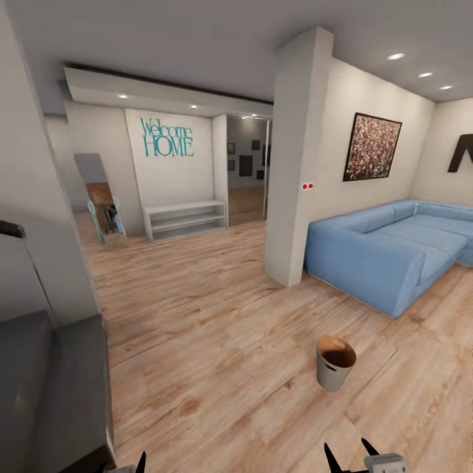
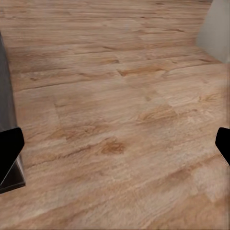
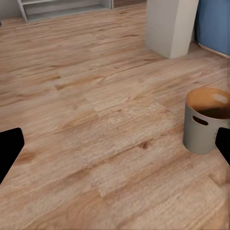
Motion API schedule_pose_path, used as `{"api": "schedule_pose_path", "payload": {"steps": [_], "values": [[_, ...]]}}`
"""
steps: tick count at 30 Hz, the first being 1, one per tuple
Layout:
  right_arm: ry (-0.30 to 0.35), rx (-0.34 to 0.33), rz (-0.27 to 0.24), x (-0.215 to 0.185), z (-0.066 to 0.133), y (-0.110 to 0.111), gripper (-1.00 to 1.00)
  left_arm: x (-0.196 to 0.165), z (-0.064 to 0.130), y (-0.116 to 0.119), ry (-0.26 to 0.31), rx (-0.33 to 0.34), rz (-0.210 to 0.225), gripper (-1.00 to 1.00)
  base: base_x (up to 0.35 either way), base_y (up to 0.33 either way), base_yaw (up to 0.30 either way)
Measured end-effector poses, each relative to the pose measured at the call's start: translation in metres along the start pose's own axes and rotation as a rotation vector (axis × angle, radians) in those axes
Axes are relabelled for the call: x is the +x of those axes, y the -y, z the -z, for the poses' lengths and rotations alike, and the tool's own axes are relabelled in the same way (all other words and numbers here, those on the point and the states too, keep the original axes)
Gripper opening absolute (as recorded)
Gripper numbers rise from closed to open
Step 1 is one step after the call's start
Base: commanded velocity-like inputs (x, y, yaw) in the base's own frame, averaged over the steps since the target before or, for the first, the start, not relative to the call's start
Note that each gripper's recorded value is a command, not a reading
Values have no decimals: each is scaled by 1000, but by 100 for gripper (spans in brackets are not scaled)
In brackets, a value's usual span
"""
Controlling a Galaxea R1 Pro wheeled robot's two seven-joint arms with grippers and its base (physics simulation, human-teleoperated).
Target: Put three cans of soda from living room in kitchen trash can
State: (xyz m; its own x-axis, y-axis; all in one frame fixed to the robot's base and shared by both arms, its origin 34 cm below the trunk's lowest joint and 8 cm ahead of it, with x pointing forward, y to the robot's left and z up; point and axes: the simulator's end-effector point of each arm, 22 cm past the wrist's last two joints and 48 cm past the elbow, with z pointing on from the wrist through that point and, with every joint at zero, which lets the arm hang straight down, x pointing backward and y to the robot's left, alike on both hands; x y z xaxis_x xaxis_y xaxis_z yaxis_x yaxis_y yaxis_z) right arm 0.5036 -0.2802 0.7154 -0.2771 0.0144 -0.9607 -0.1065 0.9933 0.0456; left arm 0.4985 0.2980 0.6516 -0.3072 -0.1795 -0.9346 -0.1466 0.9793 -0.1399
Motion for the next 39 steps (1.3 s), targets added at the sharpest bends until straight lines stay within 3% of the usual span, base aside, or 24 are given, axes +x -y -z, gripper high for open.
{"api": "schedule_pose_path", "payload": {"steps": [39], "values": [[-45,34,-9,17,-1,6,100,18,3,-4,-44,-9,-4,100,141,-288,0]]}}
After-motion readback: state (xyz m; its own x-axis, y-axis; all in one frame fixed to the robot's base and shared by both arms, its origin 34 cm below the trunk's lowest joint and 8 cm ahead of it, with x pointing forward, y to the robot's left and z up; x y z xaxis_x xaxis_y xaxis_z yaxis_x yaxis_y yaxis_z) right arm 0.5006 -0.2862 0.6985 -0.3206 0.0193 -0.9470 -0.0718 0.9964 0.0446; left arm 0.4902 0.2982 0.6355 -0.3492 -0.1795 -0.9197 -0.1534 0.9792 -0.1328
